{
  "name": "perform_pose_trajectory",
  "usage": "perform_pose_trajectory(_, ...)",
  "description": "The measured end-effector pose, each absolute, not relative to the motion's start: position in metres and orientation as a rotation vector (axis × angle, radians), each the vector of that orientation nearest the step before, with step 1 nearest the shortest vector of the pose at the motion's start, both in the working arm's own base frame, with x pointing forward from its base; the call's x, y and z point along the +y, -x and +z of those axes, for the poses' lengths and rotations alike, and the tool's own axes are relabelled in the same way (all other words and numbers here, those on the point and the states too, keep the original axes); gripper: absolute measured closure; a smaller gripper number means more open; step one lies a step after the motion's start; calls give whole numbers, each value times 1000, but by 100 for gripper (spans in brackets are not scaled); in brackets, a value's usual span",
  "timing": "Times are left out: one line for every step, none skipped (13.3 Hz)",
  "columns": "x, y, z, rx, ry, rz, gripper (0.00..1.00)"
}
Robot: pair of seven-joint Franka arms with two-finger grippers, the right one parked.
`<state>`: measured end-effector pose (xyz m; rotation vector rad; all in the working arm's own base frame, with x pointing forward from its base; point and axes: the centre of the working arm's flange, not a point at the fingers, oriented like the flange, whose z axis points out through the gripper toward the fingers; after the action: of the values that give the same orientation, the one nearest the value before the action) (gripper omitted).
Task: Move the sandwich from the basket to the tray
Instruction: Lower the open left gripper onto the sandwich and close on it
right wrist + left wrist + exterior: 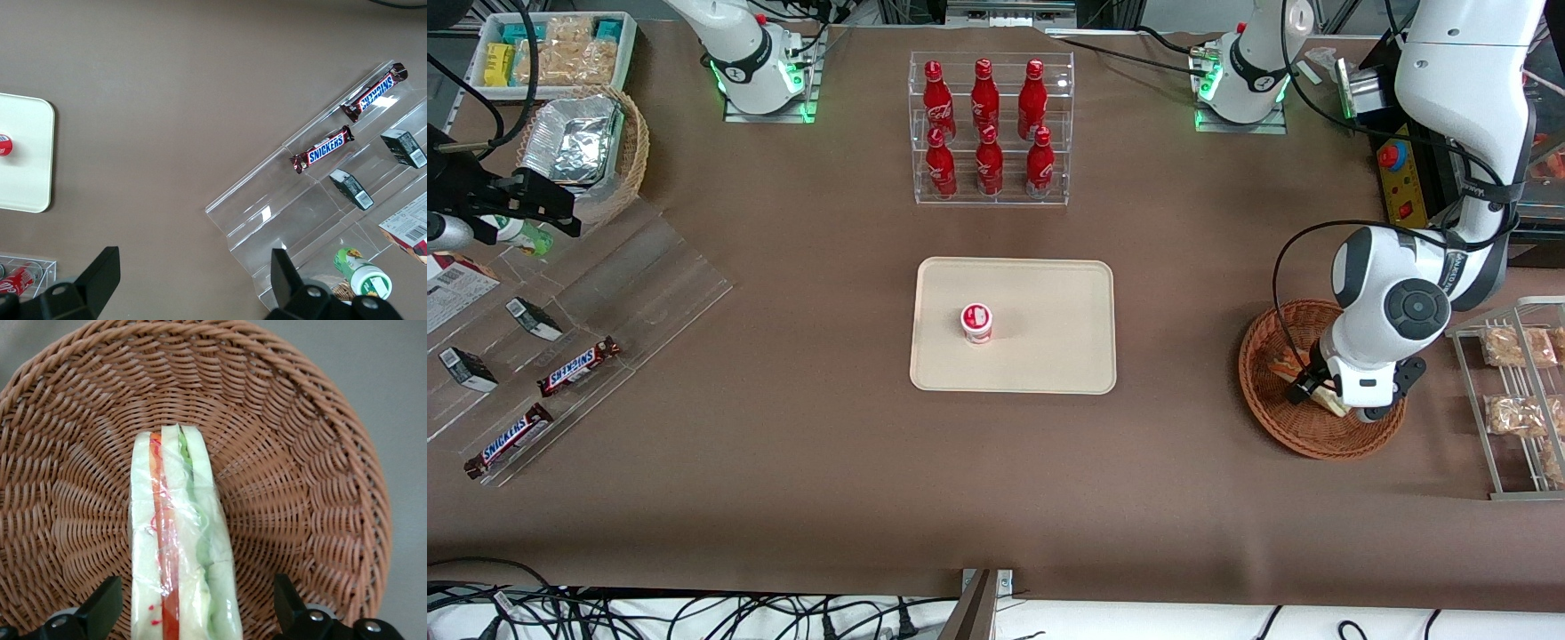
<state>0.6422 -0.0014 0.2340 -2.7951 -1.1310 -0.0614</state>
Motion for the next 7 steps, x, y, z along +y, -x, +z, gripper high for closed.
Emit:
perform_pose_trajectory(-1,-641,230,-1110,2788,-61,0)
perform_pose_trajectory(1,-640,227,-1104,2784,-56,9)
perform_pose_trajectory(4,-640,225,-1107,2780,-52,21)
perform_pose_trajectory(7,-640,224,-1112,2777,-51,34)
perform_pose_trajectory(8,-640,225,-1115,2776,-52,44)
perform_pose_trajectory(8,-640,225,-1115,2776,-53,54)
perform_pose_trajectory(8,-641,226,-1115,2776,-54,59)
